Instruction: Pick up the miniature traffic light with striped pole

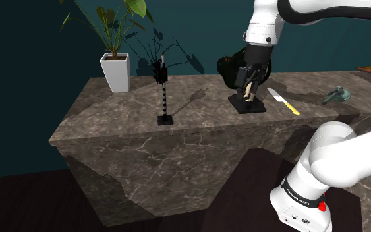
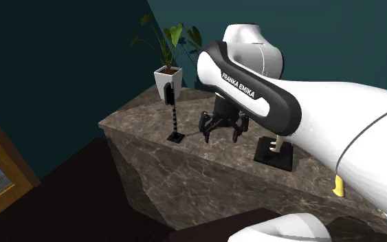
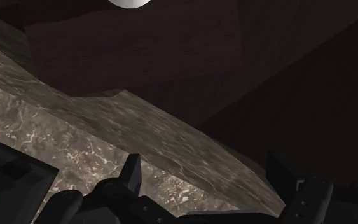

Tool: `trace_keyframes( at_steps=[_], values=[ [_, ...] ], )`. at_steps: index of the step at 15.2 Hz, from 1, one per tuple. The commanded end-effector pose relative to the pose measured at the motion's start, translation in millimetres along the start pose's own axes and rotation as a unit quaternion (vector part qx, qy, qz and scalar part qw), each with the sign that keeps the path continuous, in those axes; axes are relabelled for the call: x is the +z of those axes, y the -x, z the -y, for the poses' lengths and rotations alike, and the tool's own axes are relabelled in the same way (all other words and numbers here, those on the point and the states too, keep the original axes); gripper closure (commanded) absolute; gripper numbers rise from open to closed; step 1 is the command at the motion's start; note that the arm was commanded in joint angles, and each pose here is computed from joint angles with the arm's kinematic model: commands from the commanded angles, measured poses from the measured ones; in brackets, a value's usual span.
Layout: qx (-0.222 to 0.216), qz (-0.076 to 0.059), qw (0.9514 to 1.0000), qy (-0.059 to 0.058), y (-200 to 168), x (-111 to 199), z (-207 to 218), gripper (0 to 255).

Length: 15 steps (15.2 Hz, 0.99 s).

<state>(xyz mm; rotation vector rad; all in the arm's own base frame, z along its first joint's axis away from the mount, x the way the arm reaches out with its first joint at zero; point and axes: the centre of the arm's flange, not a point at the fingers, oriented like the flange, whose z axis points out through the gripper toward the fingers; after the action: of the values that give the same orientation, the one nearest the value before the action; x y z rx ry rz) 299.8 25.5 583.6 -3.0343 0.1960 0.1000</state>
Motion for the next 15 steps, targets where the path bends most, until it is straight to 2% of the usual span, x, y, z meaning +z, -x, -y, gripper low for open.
trace_keyframes(
  at_steps=[1, 8, 15],
  values=[
    [0.000, 0.000, 1.0000, 0.000, 0, 0, 0, 0],
    [0.032, -0.049, 0.9980, 0.022, -60, -9, 61, 0],
    [0.064, -0.098, 0.9922, 0.043, -122, -22, 118, 0]
  ],
)
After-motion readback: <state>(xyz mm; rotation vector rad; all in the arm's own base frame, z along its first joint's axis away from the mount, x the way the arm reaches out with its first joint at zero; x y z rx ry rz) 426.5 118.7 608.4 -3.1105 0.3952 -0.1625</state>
